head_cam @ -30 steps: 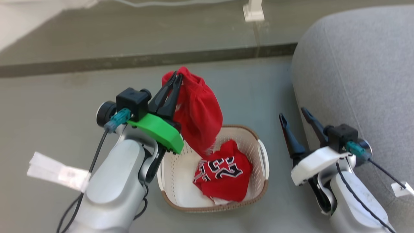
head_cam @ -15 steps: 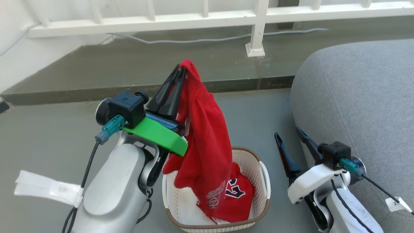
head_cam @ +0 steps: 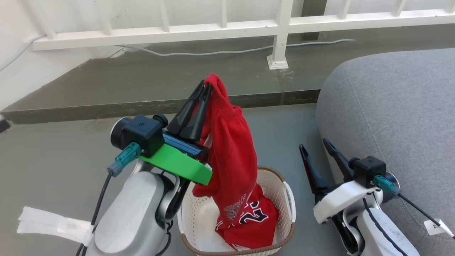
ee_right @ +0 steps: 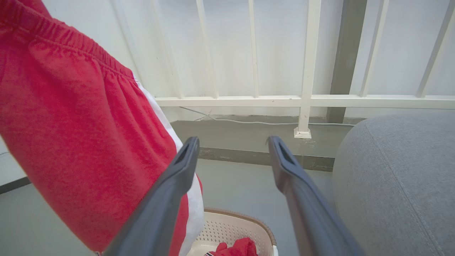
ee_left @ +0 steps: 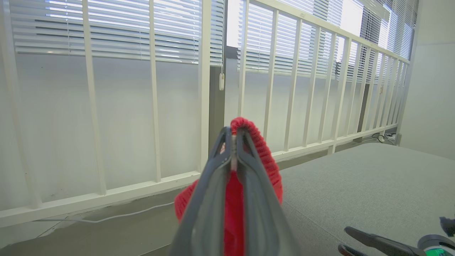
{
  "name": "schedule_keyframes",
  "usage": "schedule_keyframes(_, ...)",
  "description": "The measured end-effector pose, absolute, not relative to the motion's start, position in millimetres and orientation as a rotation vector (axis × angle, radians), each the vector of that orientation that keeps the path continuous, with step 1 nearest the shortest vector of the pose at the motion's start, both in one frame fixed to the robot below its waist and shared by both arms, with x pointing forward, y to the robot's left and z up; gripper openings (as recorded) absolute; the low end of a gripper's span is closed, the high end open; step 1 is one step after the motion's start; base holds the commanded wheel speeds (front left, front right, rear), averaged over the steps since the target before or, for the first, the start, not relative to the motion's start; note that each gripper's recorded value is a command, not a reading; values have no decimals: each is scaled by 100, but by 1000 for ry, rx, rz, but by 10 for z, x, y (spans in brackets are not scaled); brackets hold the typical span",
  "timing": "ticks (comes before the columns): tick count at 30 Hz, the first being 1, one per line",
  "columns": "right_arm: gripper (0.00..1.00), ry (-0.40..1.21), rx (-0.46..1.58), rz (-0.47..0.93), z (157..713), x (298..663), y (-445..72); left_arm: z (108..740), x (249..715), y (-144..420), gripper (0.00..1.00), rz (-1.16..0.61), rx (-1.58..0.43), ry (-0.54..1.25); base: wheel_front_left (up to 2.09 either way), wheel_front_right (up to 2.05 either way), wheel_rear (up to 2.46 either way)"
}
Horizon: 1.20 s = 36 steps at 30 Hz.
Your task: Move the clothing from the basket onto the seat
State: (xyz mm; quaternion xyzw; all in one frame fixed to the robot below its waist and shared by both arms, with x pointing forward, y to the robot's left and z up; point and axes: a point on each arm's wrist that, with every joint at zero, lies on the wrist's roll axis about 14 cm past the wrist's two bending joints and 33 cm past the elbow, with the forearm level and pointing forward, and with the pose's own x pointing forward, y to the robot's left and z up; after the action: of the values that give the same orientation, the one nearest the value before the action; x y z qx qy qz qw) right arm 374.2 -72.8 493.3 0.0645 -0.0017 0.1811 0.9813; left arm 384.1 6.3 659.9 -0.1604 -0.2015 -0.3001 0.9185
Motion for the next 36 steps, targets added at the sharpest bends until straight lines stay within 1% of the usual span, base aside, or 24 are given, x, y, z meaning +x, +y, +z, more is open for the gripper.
schedule_keyframes(8,100,-69,146,382,5148,3744,-668,6563,3769,16,0,-634,-329,-407,0,0,0)
schedule_keyframes(13,100,-147,161,429,5411,3730,-540,6588,3743,18,0,-635,-331,-417,0,0,0)
schedule_keyframes(19,100,-292,186,532,5904,3642,-269,6592,3725,22,0,-632,-330,-420,0,0,0)
schedule_keyframes(22,100,-325,200,599,6028,3548,-98,6596,3711,19,0,-634,-330,-421,0,0,0)
schedule_keyframes(26,100,-323,216,675,6065,3411,116,6632,3685,5,0,-642,-330,-433,0,0,0)
schedule_keyframes(29,100,-302,214,713,6032,3350,223,6662,3667,1,0,-646,-332,-442,0,0,0)
schedule_keyframes(30,100,-281,216,748,5997,3292,317,6681,3656,2,0,-648,-333,-448,0,0,0)
schedule_keyframes(36,100,-219,213,781,5844,3256,414,6735,3620,-7,0,-657,-337,-466,0,0,0)
